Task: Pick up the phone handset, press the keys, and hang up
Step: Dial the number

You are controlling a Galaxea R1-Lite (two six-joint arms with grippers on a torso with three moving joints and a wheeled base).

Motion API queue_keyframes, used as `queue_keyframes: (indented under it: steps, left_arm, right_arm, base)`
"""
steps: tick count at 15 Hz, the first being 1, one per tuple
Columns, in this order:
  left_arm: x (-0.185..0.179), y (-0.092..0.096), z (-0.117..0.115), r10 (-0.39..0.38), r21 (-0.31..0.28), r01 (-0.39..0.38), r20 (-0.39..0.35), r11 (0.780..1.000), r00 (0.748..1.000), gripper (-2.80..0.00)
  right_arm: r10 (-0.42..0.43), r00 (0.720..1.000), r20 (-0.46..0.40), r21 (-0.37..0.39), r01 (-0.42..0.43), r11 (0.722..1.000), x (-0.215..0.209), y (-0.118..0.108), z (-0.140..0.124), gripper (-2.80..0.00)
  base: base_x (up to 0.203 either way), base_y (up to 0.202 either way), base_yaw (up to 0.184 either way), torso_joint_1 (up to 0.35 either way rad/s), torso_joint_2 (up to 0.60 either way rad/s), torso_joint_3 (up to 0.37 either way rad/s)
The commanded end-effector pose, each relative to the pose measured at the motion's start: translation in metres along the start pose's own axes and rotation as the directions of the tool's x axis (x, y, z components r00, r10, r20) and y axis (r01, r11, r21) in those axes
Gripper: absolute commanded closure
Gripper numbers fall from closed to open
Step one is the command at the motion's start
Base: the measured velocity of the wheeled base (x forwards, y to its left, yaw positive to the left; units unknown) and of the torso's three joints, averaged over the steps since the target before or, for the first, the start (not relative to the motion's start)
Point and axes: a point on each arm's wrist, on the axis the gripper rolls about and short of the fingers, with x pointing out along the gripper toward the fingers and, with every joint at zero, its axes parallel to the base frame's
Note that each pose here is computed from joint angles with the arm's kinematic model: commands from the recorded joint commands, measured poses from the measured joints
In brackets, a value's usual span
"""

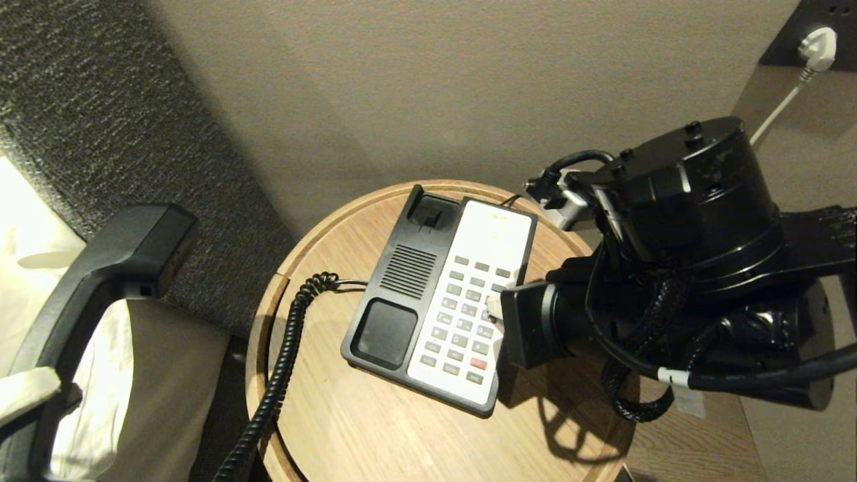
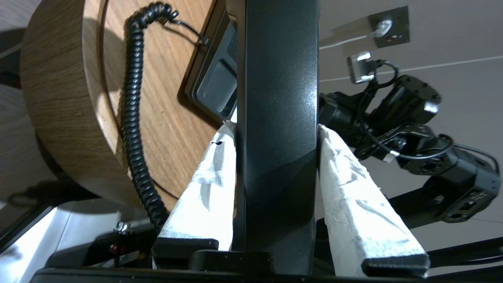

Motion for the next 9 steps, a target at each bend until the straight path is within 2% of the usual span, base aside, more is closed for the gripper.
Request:
queue_keyframes:
  steps: [1,6,9]
  left_arm:
    - [0.0,0.001,0.0,0.002,-0.005,-0.002,0.001,1.0,1.0,0.0]
    - [0.0,0.001,0.0,0.003,-0.005,-0.003,0.0,1.0,1.0,0.0]
    - [0.0,0.001,0.0,0.002,-0.005,-0.002,0.001,1.0,1.0,0.0]
  right_arm:
    - [0.004,1.0,0.005,0.003,-0.004,1.0,-0.002,0.001,0.002,0.0]
    - [0.026,0.998,0.054,0.017,-0.027,0.999,-0.014,0.003,0.015,0.0]
    - [0.046,0.998,0.053,0.008,-0.047,0.999,-0.018,0.008,0.013,0.0]
  base:
    - [0.0,0.0,0.0,0.0,0.0,0.0]
    - [0.0,0.0,0.0,0.0,0.0,0.0]
    - [0.0,0.0,0.0,0.0,0.0,0.0]
